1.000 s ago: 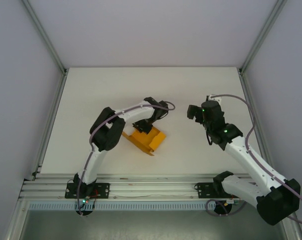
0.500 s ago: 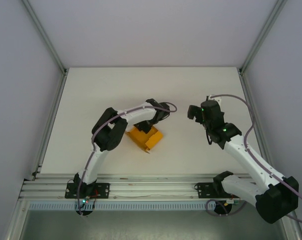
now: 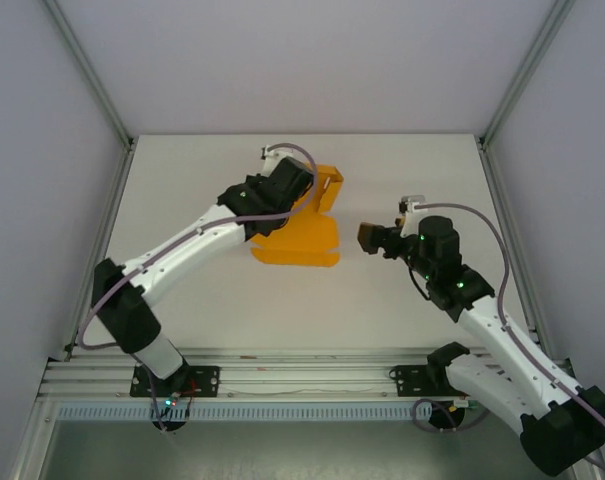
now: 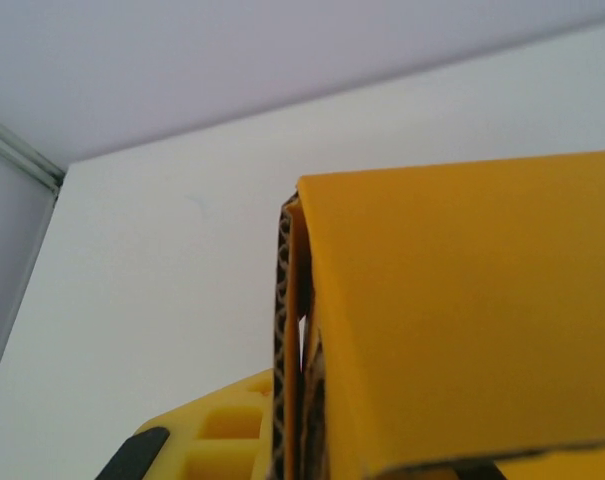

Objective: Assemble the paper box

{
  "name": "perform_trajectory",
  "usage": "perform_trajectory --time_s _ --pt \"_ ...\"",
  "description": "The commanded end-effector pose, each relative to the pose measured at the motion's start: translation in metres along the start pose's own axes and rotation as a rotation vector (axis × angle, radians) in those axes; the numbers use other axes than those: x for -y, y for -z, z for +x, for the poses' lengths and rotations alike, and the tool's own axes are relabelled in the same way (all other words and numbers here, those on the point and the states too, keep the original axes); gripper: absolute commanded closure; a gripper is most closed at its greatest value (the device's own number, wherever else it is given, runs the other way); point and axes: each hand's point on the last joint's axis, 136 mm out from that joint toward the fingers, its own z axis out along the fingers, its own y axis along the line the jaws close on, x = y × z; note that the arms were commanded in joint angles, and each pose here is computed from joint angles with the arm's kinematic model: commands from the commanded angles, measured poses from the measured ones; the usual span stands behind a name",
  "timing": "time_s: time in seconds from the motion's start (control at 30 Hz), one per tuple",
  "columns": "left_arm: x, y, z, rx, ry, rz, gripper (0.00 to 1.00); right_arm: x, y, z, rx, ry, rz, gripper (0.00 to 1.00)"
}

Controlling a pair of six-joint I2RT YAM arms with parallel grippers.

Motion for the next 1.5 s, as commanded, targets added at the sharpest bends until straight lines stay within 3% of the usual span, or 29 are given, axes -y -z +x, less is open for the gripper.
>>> perform_trajectory --time_s 0.0,0.13,0.23,0.43,0.57,0.77,0.83,0.93,1.1,1.17,1.3,1.4,1.47 --pt "0.001 0.002 -0.005 0.066 0.067 0.009 1.0 -0.018 -0.003 -0.032 0.098 0.038 -0.082 0.11" --pt "0.007 0.012 -0.005 0.098 0.108 0.105 1.0 -0.059 -0.017 -0.046 0.089 0.059 -0.298 0.18" --pt "0.006 0.015 -0.005 0.115 0.136 0.126 1.0 -0.074 -0.036 -0.051 0.054 0.048 -0.372 0.26" --pt "0.006 0.017 -0.003 0.114 0.143 0.139 1.0 -0.079 -0.074 -0.044 -0.03 0.073 -0.34 0.41" --pt "0.011 0.015 0.0 0.1 0.139 0.155 1.0 -0.085 -0.087 -0.048 -0.004 0.097 -0.311 0.47" --pt "0.022 0.009 0.006 0.073 0.125 0.173 1.0 -0.074 -0.11 -0.065 0.097 0.098 -0.128 0.72" --pt "0.026 0.008 0.007 0.066 0.121 0.184 1.0 -0.066 -0.118 -0.069 0.125 0.062 -0.064 0.75" --pt "0.036 0.005 0.012 0.048 0.108 0.203 1.0 -0.062 -0.129 -0.074 0.162 0.018 -0.019 0.71" --pt "0.048 -0.002 0.017 0.027 0.097 0.184 1.0 -0.054 -0.142 -0.086 0.244 -0.059 0.102 0.85" --pt "0.051 -0.006 0.018 0.022 0.121 0.163 1.0 -0.037 -0.143 -0.09 0.282 -0.112 0.252 1.0" --pt "0.021 -0.02 0.024 0.035 0.244 -0.075 1.0 0.022 -0.122 -0.087 0.375 -0.216 0.708 1.0" --pt "-0.004 -0.031 0.037 -0.007 0.311 -0.205 1.0 0.046 -0.113 -0.079 0.402 -0.29 0.836 1.0" --pt "-0.01 -0.039 0.048 -0.043 0.342 -0.203 1.0 0.058 -0.11 -0.076 0.404 -0.329 0.867 1.0"
